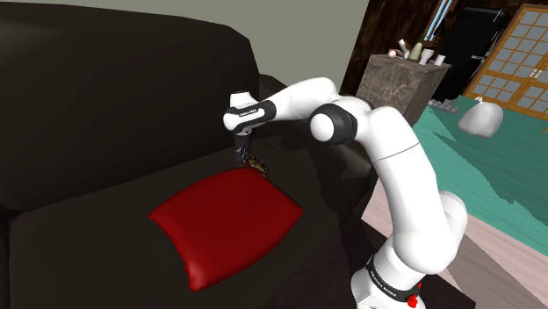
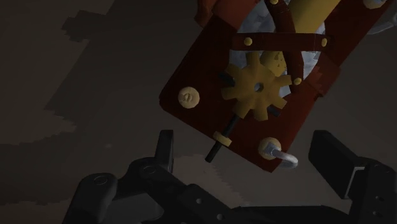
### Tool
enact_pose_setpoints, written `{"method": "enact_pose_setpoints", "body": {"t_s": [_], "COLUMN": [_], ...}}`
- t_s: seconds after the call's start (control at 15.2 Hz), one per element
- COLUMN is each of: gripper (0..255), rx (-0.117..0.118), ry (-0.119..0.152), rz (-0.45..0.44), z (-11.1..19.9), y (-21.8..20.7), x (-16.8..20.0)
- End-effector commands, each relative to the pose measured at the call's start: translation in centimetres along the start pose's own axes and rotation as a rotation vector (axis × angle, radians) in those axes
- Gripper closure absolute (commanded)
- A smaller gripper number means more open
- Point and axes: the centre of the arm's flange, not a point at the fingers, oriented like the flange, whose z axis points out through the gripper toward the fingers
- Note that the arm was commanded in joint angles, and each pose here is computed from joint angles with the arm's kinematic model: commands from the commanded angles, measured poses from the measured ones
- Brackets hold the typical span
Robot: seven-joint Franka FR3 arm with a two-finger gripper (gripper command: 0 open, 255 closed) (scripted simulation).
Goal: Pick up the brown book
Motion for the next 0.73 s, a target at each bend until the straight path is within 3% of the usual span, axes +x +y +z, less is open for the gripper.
{"method": "enact_pose_setpoints", "body": {"t_s": [0.0,0.66], "gripper": [255,255], "rx": [0.000,0.000], "ry": [0.000,0.000], "rz": [0.000,0.000], "z": [0.16,-0.36], "y": [0.03,-0.02], "x": [0.06,-0.07]}}
